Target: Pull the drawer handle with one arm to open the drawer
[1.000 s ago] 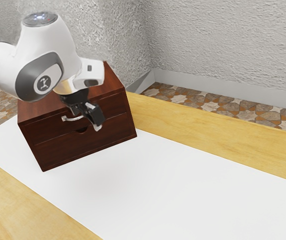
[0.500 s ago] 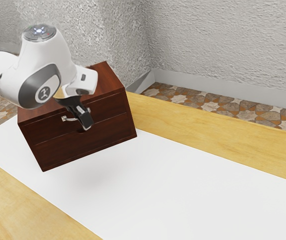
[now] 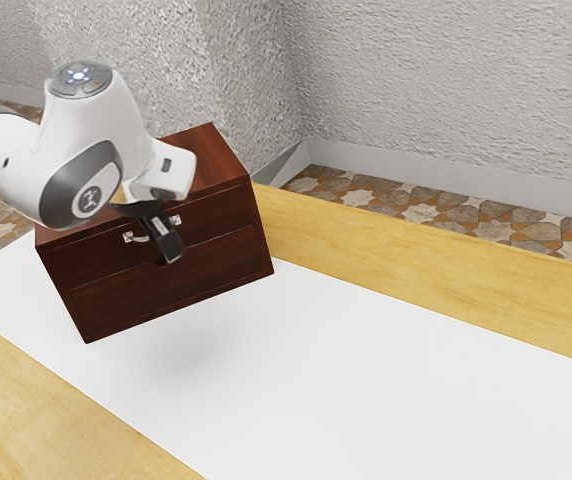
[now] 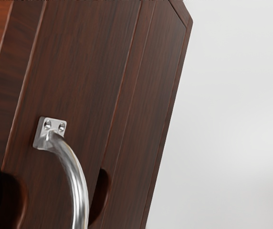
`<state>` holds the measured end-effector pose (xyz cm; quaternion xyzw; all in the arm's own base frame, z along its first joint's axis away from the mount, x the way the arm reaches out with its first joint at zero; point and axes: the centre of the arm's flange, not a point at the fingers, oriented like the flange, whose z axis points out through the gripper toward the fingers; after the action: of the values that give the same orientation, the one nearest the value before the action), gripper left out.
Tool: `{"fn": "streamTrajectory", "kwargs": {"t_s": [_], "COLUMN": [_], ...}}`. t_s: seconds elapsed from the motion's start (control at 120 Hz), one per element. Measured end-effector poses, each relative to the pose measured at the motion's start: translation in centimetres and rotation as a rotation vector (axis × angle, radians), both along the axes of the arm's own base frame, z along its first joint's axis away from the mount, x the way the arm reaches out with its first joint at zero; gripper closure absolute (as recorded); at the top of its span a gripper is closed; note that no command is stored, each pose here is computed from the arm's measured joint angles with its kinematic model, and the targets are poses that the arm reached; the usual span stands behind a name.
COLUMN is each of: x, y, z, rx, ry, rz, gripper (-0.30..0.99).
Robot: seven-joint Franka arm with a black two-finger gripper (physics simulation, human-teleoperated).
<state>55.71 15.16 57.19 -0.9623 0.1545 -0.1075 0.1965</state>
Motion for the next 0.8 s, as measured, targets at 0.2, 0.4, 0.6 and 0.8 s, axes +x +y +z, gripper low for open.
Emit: {"fn": "streamTrajectory", "kwargs": {"t_s": [0.2,0.4,0.6,0.8], "x": [0.1,-0.1,0.0,0.2], "y": [0.4,0.9,1.9,1.6], "z": [-0.1,-0.7,-1.3,-2.3], "rx": [0.010,0.013,0.017,0.017], "ry": [-0.007,-0.005,0.000,0.010], "rz": [-0.014,-0.019,-0.012,-0.025], "gripper": [0.15,0.21,0.25,0.26]}}
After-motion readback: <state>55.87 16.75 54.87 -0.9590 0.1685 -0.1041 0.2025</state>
